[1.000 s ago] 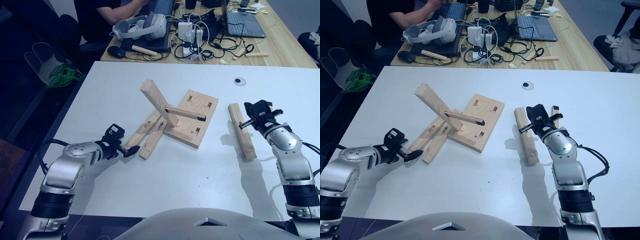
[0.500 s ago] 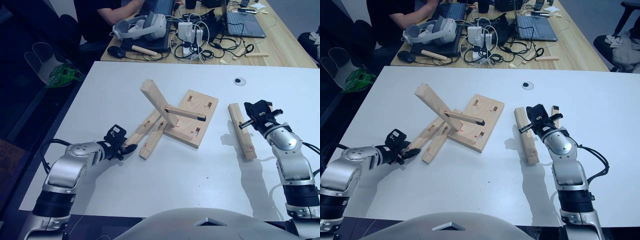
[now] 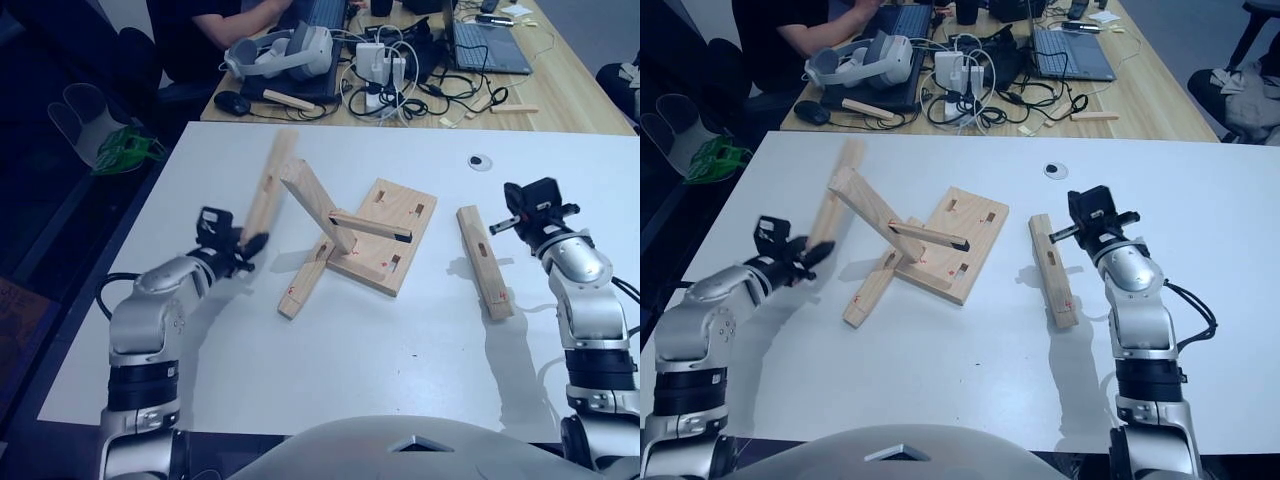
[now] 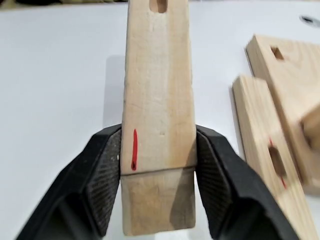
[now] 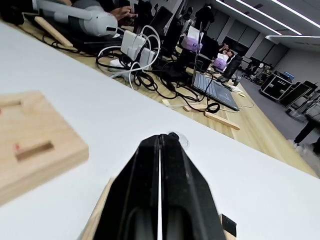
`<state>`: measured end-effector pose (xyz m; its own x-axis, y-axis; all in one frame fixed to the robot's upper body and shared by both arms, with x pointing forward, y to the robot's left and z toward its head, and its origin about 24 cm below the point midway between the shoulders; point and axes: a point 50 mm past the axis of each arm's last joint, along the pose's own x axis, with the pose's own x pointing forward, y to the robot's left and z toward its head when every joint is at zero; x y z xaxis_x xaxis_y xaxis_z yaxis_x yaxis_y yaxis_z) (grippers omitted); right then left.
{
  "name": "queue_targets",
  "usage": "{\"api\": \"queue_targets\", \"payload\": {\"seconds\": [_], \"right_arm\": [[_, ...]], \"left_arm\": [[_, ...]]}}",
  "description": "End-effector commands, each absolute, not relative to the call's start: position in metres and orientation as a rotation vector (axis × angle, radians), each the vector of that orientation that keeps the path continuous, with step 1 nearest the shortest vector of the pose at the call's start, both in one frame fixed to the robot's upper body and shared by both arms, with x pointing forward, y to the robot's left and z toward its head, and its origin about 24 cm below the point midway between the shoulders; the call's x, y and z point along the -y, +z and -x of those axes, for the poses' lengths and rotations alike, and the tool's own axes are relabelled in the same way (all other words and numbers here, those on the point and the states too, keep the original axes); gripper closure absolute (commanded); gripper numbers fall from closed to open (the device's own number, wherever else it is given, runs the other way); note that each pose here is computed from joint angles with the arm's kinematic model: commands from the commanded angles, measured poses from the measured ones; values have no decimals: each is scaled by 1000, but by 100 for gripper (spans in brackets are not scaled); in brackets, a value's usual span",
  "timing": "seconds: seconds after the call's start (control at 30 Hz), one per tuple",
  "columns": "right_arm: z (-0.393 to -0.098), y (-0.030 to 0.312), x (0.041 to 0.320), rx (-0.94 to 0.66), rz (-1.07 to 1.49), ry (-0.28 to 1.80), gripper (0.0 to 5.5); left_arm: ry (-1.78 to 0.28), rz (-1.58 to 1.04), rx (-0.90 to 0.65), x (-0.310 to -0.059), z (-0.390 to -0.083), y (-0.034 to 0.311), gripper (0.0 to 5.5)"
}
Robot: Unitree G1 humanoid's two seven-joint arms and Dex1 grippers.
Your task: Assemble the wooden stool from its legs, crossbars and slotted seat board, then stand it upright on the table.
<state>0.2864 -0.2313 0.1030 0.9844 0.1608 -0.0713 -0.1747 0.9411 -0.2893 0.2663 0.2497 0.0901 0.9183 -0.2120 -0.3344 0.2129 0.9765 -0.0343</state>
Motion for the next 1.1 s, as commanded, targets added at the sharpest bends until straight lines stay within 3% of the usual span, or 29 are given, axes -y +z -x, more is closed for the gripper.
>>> {"api": "queue_targets", "payload": {"seconds": [0.03,0.1,0.17,0.3,0.43,0.6,0.73,0.93,1.03,1.1], "right_arm": [[-300,134,229,62,58,173,550],[-305,153,222,118,-52,232,519],[-307,179,210,183,-152,354,486],[-298,232,177,283,-318,692,416],[-278,260,148,315,-420,980,355],[-261,279,131,340,-435,1179,271],[-260,284,125,356,-424,1201,202],[-272,283,115,389,-504,1069,106],[-281,282,115,402,-551,966,51],[-286,283,117,415,-588,908,44]], "left_arm": [[-78,-20,-33,-272,-298,150,345],[-71,-34,103,-281,-311,186,346],[-181,-41,252,-274,-318,227,346],[-574,-75,397,-234,-313,278,346],[-1027,-16,290,-189,-287,272,346],[-1273,11,116,-166,-269,246,346],[-1174,-37,177,-158,-278,245,346],[-928,-416,315,-132,-286,218,346],[-820,-481,380,-130,-291,215,346],[-765,-503,392,-131,-296,214,346]]}}
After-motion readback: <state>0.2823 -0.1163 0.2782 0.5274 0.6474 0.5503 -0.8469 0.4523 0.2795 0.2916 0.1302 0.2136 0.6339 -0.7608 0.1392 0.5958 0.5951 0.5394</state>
